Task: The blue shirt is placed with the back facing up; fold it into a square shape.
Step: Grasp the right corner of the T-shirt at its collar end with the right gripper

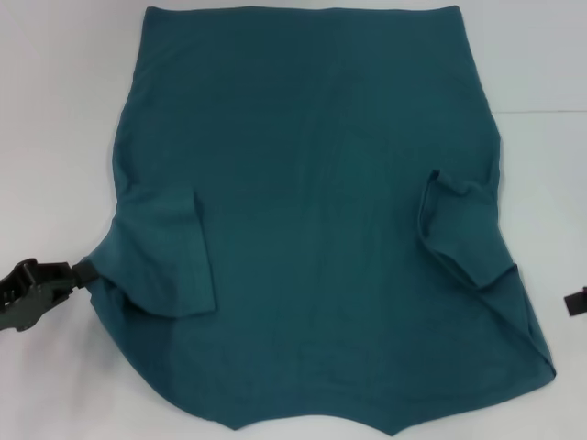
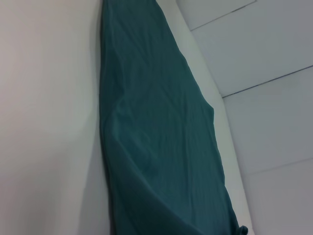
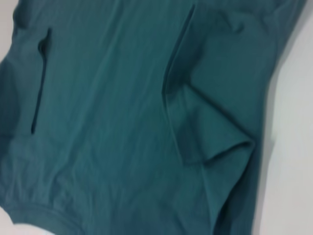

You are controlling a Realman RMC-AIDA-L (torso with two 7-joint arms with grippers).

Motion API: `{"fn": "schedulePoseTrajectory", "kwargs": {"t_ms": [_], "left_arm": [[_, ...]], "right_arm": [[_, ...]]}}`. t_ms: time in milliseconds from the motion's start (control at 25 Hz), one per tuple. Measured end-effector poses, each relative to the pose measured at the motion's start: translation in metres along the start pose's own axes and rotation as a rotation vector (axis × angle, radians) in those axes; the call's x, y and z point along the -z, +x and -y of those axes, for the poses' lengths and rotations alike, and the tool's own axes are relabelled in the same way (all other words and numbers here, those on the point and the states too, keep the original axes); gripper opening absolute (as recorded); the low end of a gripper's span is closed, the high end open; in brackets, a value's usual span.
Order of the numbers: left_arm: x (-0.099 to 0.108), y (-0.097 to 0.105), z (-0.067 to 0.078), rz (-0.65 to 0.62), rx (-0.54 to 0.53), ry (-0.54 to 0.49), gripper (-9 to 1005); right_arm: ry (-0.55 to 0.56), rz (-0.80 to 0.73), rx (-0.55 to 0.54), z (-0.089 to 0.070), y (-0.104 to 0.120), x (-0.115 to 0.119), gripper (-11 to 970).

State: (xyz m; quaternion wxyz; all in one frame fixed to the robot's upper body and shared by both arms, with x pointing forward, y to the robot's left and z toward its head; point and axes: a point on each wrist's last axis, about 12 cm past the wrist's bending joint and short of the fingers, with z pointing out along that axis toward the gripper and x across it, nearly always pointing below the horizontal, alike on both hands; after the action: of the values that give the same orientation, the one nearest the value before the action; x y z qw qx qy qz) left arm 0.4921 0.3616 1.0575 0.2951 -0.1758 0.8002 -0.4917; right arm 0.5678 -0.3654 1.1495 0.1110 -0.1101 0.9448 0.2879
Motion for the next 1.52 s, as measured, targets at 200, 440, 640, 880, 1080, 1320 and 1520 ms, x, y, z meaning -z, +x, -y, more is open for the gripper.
{"fn": "schedulePoseTrajectory", "kwargs": {"t_ms": [200,440,640,880,1080,1320,1520], "left_arm": [[0.001,0.000,-0.001,0.004,0.001,-0.004,6],[0.001,0.001,-0.001,0.005,0.002,-0.006,5],[-0.002,0.003,-0.003,0.003,0.012,-0.004,5],[-0.003,0.003,-0.003,0.003,0.013,-0.004,5],[-0.003,0.003,-0.003,0.003,0.014,-0.006,6],[-0.003,0.003,-0.004,0.007,0.015,-0.011,6],[-0.003,0.003,-0.004,0.008,0.016,-0.012,6]], "right_arm": [[-0.022,-0.014,0.037,-0.007,-0.002,-0.007,493],[-0.023,-0.039,0.033,-0.006,0.001,-0.009,649],[-0.022,-0.079,0.037,-0.006,0.007,-0.012,714],[0.024,-0.122,0.026,-0.003,0.012,-0.024,663],[0.037,-0.127,0.034,-0.005,0.011,-0.032,604],[0.043,-0.130,0.039,-0.006,0.011,-0.040,592],[0.047,-0.138,0.038,-0.005,0.012,-0.043,592]]}}
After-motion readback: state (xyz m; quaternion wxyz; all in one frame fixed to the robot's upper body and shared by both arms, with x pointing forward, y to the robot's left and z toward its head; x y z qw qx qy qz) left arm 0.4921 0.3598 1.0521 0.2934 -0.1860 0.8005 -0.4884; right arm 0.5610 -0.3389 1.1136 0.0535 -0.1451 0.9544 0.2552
